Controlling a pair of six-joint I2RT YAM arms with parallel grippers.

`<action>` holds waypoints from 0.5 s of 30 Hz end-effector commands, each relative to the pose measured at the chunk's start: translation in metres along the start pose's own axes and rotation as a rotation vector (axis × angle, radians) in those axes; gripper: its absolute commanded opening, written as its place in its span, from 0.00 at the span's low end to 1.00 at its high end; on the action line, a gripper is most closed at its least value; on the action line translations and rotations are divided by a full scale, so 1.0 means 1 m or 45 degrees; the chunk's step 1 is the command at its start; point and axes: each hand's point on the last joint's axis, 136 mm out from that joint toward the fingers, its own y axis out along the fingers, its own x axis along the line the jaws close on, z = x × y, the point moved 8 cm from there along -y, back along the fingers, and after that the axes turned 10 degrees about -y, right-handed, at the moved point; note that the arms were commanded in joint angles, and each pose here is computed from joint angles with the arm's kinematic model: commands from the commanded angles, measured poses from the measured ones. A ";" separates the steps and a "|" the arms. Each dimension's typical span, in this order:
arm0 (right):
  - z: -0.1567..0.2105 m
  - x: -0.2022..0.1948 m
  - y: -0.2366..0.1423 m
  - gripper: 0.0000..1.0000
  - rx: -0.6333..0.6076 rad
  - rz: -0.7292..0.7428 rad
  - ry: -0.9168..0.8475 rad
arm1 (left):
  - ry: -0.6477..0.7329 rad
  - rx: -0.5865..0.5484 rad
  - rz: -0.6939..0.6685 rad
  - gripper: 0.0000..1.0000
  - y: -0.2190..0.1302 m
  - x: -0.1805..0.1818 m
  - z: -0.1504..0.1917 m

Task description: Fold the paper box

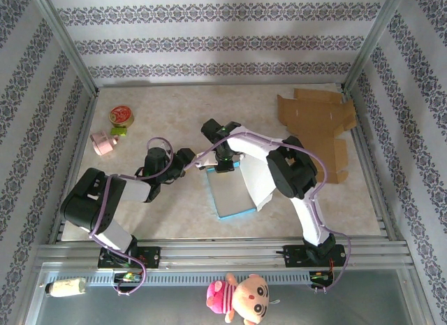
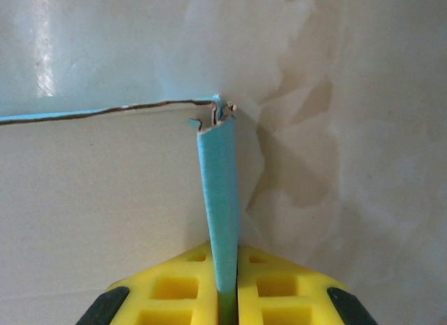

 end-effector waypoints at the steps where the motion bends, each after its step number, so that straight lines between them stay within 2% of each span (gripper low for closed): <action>1: -0.013 -0.024 -0.003 0.12 -0.142 0.191 0.016 | 0.036 0.198 -0.108 0.56 -0.004 0.015 0.026; 10: 0.021 -0.040 -0.014 0.13 -0.129 0.249 0.222 | 0.244 -0.034 -0.340 0.58 -0.058 0.000 -0.001; 15: 0.022 -0.054 -0.011 0.13 -0.126 0.267 0.383 | 0.338 0.059 -0.347 0.55 -0.060 -0.013 0.023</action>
